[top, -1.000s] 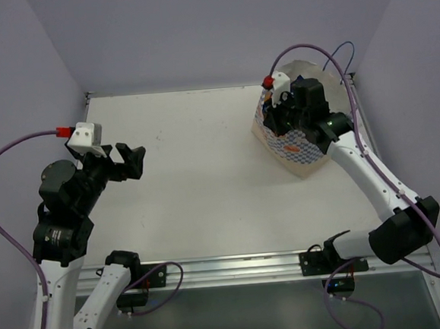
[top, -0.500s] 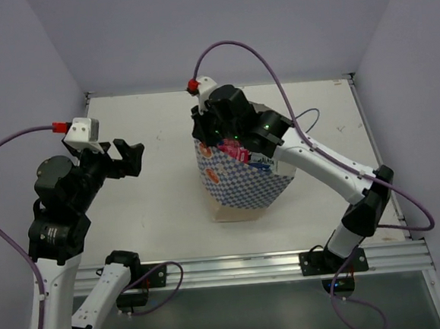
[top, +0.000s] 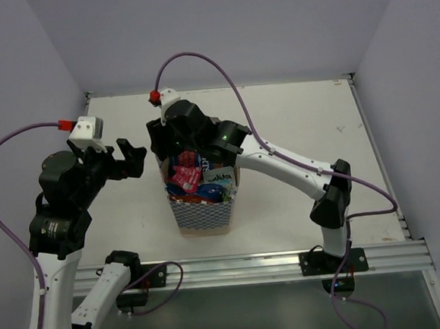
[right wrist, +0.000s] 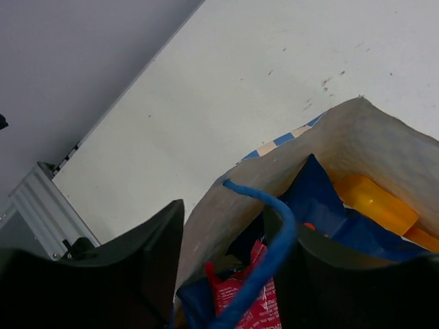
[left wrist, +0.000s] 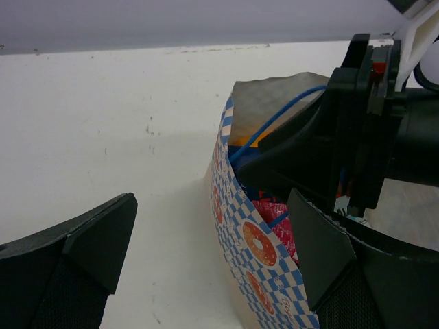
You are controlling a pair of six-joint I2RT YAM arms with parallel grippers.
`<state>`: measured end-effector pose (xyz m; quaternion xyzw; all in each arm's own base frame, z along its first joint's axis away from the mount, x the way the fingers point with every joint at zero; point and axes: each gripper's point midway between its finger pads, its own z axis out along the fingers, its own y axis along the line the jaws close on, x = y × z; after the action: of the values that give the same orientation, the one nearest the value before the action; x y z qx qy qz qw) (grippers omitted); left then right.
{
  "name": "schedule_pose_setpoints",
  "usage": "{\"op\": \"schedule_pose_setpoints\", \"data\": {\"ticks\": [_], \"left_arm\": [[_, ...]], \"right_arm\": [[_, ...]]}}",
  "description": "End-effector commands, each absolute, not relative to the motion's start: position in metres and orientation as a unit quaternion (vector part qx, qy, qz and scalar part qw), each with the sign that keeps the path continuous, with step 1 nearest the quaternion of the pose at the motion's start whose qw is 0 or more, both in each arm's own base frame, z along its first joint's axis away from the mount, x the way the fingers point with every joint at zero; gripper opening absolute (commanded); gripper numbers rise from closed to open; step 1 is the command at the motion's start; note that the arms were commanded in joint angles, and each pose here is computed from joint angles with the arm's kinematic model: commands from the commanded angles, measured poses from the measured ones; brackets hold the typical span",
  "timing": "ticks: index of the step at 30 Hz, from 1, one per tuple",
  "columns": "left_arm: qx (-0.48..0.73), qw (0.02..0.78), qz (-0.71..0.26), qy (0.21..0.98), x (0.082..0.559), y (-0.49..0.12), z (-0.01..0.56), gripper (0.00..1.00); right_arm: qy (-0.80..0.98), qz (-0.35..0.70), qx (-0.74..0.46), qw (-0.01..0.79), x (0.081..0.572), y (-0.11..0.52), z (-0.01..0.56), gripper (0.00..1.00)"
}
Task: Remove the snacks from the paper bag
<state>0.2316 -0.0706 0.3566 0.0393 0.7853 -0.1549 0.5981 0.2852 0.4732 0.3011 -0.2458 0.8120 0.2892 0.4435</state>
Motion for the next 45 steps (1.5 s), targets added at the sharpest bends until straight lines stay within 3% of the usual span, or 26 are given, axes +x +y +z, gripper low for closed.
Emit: {"op": "schedule_pose_setpoints", "data": {"ticks": [1, 5, 6, 9, 18, 23, 30, 36, 43, 45], "left_arm": [[0.033, 0.604, -0.159, 0.78, 0.226, -0.07, 0.366, 1.0], [0.017, 0.595, -0.167, 0.786, 0.226, -0.071, 0.36, 1.0], [0.014, 0.593, -0.171, 0.787, 0.226, -0.072, 0.36, 1.0], [0.01, 0.582, -0.199, 0.789, 0.226, -0.081, 0.357, 1.0], [0.06, 0.547, -0.293, 0.782, 0.221, -0.119, 0.359, 1.0], [0.054, 0.541, -0.288, 0.788, 0.223, -0.117, 0.348, 1.0], [0.003, 0.489, -0.262, 0.832, 0.233, -0.109, 0.29, 1.0], [-0.027, 0.453, -0.269, 0.85, 0.238, -0.111, 0.265, 0.88], [-0.046, 0.459, -0.278, 0.842, 0.239, -0.112, 0.27, 0.58], [-0.046, 0.457, -0.279, 0.843, 0.239, -0.112, 0.269, 0.54]], "right_arm": [[0.78, 0.335, -0.21, 0.485, 0.279, 0.462, 0.363, 0.57], [0.785, 0.348, -0.217, 0.465, 0.258, 0.448, 0.363, 0.77], [0.784, 0.352, -0.219, 0.461, 0.253, 0.445, 0.365, 0.87], [0.788, 0.357, -0.216, 0.453, 0.238, 0.425, 0.368, 0.99], [0.743, 0.411, -0.214, 0.484, 0.192, 0.355, 0.424, 0.99], [0.728, 0.404, -0.198, 0.517, 0.184, 0.32, 0.43, 0.99], [0.727, 0.407, -0.194, 0.518, 0.171, 0.296, 0.424, 0.99], [0.728, 0.406, -0.186, 0.521, 0.167, 0.282, 0.416, 0.99], [0.732, 0.396, -0.181, 0.524, 0.167, 0.275, 0.409, 0.99], [0.732, 0.395, -0.182, 0.524, 0.167, 0.275, 0.408, 0.99]]}}
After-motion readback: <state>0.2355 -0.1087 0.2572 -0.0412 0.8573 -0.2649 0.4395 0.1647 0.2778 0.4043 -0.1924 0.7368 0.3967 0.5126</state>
